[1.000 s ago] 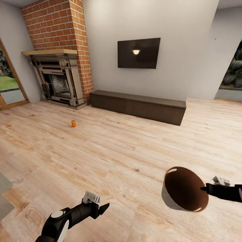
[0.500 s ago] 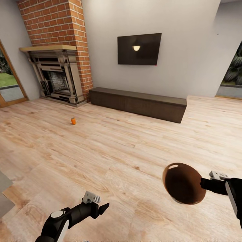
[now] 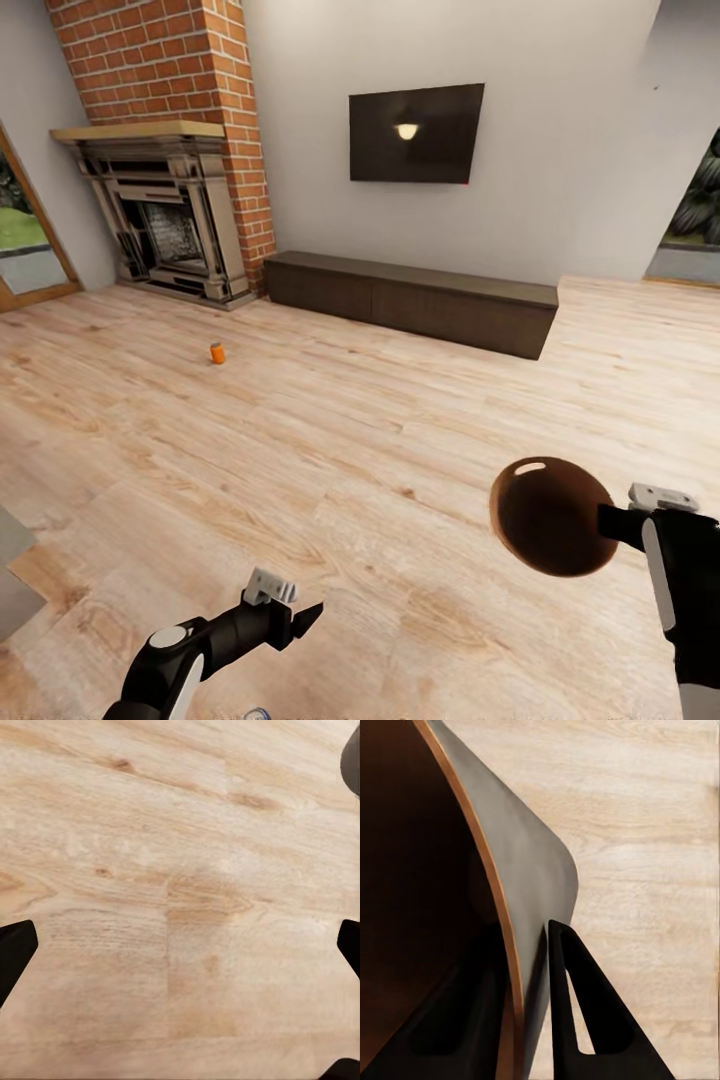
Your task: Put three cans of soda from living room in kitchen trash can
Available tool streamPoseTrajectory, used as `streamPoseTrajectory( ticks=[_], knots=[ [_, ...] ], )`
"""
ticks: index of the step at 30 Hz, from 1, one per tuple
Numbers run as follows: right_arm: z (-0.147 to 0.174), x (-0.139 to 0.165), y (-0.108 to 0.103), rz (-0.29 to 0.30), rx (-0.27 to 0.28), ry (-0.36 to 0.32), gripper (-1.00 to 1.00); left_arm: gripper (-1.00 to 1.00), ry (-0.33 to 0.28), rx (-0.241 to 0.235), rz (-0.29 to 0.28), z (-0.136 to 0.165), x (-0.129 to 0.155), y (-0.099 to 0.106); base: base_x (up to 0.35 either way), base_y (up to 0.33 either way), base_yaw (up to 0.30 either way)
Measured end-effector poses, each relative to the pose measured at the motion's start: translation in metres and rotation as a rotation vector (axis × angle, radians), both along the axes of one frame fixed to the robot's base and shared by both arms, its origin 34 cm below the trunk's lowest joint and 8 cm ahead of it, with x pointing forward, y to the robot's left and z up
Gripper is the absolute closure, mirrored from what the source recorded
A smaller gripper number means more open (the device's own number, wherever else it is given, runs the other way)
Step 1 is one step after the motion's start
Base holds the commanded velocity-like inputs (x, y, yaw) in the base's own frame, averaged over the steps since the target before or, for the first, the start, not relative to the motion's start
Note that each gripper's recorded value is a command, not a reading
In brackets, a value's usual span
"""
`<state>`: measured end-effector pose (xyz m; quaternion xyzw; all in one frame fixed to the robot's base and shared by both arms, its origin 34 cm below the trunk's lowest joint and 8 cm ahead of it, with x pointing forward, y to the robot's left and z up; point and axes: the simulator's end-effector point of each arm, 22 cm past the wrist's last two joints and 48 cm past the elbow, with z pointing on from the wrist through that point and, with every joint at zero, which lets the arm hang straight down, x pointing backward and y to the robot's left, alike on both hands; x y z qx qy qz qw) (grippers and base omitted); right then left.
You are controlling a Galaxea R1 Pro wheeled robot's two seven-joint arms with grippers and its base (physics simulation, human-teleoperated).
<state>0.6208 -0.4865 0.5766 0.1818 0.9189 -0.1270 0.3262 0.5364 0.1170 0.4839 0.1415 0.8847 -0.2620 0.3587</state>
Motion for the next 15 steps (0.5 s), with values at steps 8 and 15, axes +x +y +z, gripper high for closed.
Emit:
streamPoseTrajectory(
  ticks=[8,15],
  knots=[
    [-0.008,-0.002,0.015,-0.012,-0.019,0.016,1.0,-1.0,0.027,0.009,0.056,-0.012,0.003,0.021,0.0,0.0,0.0],
    [-0.013,-0.005,0.017,-0.018,-0.041,0.036,1.0,-1.0,0.103,0.04,0.105,-0.045,-0.009,0.04,0.0,0.0,0.0]
  ],
)
